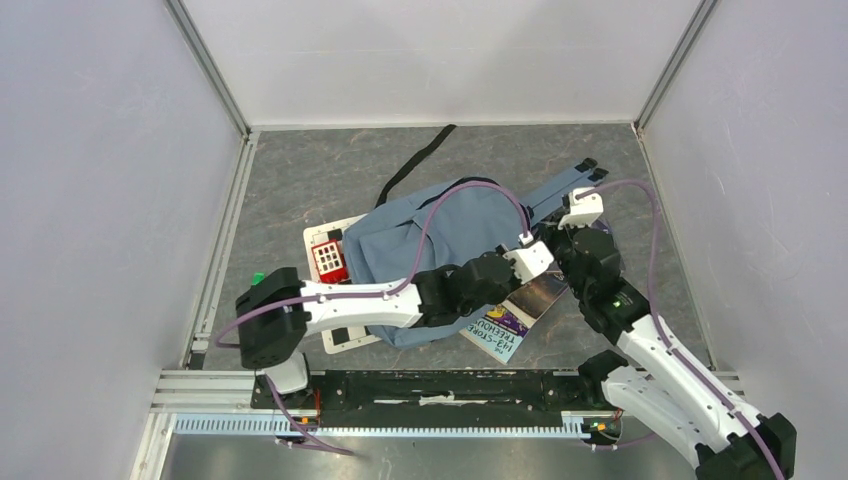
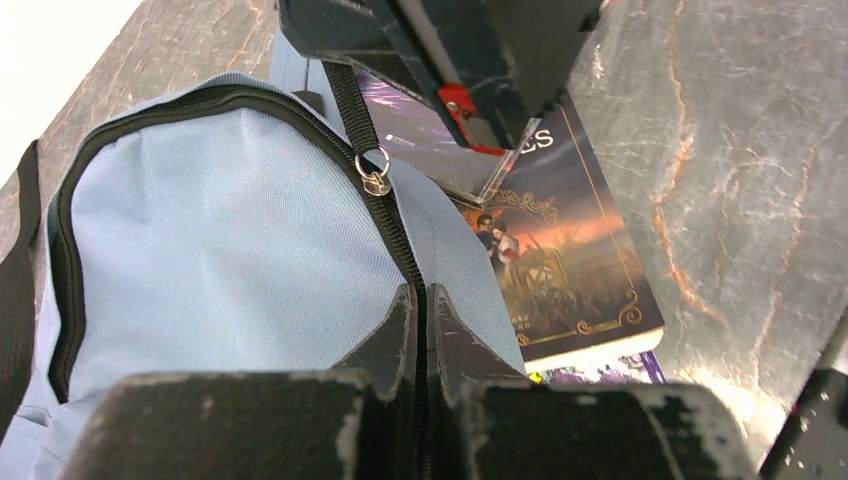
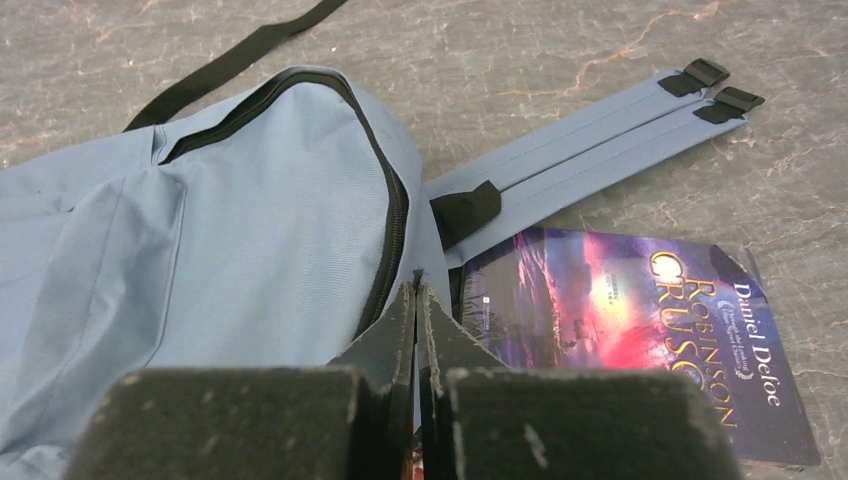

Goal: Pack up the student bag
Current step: Unzip the student bag at the center of the board.

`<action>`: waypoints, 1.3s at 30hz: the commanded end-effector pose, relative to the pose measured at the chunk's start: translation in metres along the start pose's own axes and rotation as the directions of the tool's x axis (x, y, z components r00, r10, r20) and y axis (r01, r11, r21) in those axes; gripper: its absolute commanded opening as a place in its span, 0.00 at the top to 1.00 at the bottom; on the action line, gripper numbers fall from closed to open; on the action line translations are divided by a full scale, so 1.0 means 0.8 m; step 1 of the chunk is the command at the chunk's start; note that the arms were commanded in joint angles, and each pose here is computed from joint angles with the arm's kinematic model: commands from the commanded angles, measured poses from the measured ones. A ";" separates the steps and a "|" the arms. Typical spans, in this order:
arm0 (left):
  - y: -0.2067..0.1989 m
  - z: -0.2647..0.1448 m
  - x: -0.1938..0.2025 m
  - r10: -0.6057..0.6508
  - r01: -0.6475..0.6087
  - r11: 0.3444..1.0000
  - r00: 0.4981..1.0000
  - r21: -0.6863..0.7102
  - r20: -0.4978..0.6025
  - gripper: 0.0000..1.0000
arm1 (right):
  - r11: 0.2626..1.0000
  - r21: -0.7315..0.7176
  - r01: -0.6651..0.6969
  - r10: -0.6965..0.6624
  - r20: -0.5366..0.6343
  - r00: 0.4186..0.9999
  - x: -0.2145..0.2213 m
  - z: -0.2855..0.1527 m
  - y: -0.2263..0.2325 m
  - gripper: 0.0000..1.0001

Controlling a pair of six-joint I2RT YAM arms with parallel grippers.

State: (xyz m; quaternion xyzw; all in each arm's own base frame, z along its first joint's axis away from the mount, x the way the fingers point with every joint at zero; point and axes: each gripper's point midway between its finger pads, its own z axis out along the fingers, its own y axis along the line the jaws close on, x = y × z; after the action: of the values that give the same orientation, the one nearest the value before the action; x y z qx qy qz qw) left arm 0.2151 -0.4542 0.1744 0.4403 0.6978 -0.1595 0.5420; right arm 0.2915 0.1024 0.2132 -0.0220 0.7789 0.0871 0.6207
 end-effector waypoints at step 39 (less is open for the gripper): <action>0.020 -0.065 -0.081 -0.303 0.306 0.952 0.950 -0.026 0.080 0.02 | 0.971 -0.227 0.080 -0.078 0.017 0.997 -0.064 0.020 0.045 1.00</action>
State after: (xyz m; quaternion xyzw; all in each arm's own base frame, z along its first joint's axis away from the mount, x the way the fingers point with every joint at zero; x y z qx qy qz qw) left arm 0.1756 -0.4183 0.2269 0.4308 0.7137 -0.2199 0.5066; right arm 0.3163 0.1339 0.2184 -0.1101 0.7896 0.1362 0.5881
